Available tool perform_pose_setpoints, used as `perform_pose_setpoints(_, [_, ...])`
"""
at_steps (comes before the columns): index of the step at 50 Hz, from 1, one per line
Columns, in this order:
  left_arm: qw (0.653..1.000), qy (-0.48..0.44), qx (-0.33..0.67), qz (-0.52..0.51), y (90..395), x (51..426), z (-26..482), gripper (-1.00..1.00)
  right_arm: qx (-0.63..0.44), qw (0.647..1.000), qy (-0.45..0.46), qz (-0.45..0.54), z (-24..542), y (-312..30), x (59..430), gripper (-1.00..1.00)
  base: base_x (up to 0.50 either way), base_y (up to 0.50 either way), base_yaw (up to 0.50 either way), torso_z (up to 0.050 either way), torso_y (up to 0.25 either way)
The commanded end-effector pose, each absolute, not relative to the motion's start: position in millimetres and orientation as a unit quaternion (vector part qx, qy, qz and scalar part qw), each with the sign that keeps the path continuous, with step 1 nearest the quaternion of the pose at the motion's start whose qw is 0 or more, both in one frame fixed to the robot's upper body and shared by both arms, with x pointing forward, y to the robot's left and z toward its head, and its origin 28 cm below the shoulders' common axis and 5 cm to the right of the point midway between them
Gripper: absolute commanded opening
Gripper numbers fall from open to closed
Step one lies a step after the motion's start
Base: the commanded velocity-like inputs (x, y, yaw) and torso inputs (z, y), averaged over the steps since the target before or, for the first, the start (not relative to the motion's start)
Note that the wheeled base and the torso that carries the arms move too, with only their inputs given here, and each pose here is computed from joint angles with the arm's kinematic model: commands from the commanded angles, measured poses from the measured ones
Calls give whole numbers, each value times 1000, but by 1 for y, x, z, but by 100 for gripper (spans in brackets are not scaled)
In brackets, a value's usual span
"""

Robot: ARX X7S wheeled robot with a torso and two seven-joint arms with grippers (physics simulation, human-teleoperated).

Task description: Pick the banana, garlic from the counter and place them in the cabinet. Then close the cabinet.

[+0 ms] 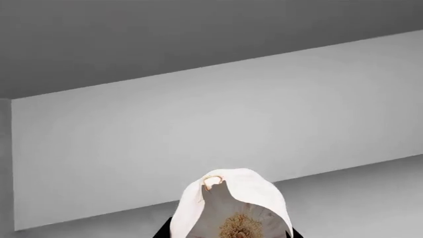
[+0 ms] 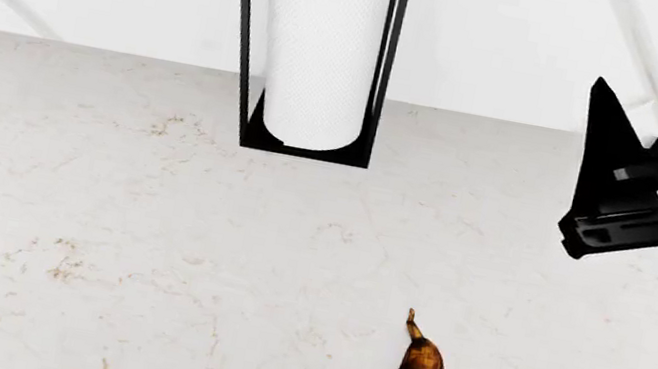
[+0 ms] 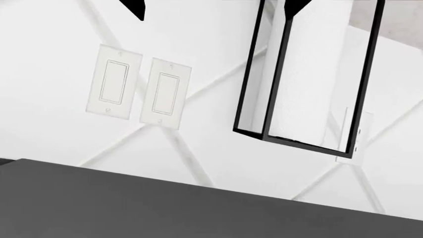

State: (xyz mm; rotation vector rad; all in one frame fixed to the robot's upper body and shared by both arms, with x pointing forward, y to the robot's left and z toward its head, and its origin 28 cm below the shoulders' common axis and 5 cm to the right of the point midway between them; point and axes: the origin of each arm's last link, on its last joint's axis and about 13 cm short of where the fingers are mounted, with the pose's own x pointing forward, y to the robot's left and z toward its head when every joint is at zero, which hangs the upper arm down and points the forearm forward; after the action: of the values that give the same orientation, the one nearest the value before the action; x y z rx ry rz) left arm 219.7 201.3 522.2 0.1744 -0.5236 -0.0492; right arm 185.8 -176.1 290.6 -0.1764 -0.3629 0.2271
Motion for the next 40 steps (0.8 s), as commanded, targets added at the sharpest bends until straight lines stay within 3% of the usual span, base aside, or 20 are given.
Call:
perform_pose_setpoints(1, [983,-150,106,-16,202,243,495,-100,-74,981,-120,131,267,-171,188,100,0,0,0,-10,0])
perform_pose_setpoints(3, [983,-147,105,-15,203,244,494,-100,-74,981,-120,131,267,-171,188,100,-6,0,-3,-5,0])
perform_pose_setpoints(4, [984,-146,105,-15,203,244,494,100,-73,981,-120,130,267,-171,188,100,0,0,-6,-13,0])
perform_pose_setpoints(23, [977,-181,110,-17,205,236,492,100,-72,982,-120,129,267,-171,188,100,0,0,0,-10,0])
perform_pose_setpoints(40, [939,-321,101,-75,209,210,490,100,-72,982,-120,129,266,-171,188,100,0,0,0,-8,0])
